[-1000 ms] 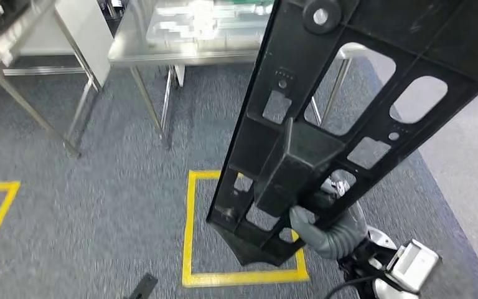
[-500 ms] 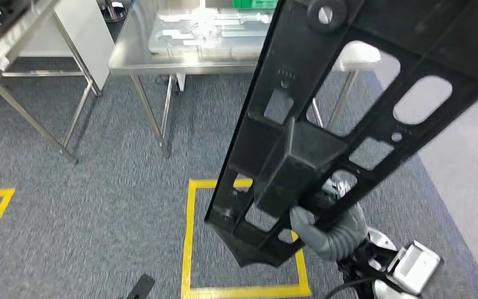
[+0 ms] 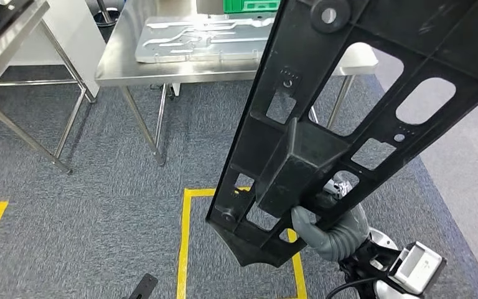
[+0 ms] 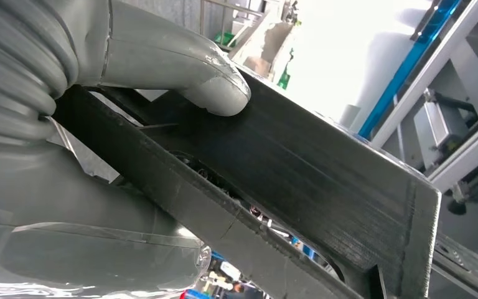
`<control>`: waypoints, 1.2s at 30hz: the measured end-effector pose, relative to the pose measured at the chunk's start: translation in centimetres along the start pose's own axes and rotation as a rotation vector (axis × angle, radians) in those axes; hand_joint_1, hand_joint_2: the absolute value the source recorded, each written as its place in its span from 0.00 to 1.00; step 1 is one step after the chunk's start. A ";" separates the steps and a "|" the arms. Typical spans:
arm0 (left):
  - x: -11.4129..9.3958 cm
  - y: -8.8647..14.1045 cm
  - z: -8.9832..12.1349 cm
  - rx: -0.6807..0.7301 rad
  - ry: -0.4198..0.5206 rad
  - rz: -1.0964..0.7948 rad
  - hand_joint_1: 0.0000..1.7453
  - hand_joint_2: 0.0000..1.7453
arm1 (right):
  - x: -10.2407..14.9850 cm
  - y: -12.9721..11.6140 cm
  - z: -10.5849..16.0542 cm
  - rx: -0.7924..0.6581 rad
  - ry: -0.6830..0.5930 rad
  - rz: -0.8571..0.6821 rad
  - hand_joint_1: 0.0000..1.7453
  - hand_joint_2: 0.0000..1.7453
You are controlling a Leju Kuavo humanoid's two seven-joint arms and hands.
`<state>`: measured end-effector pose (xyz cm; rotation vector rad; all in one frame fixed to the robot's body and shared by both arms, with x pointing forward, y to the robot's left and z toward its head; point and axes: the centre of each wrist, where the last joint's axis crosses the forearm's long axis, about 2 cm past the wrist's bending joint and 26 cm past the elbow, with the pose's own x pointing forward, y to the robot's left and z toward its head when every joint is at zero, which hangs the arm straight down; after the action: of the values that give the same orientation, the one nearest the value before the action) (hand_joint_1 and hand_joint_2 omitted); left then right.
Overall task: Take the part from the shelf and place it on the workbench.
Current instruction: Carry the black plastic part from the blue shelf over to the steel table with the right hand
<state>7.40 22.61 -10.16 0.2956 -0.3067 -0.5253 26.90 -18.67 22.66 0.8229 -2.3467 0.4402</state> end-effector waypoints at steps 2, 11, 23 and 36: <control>0.1 0.0 0.0 0.000 -0.002 0.000 0.00 1.00 | 0.0 0.0 0.0 0.000 -0.001 0.000 0.96 1.00; -0.5 -0.2 0.1 -0.004 0.008 -0.001 0.00 1.00 | 0.0 0.1 0.1 -0.002 0.001 -0.002 0.96 1.00; -0.4 -0.3 0.1 -0.006 0.011 0.008 0.00 1.00 | 0.1 0.0 0.0 -0.001 -0.002 0.000 0.96 1.00; -0.3 -0.3 0.1 -0.006 0.011 0.012 0.00 1.00 | -0.1 -0.2 -0.3 0.008 0.007 0.005 0.96 1.00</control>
<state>6.97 22.52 -10.22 0.2903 -0.2965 -0.5122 27.21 -18.62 22.84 0.8184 -2.3423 0.4545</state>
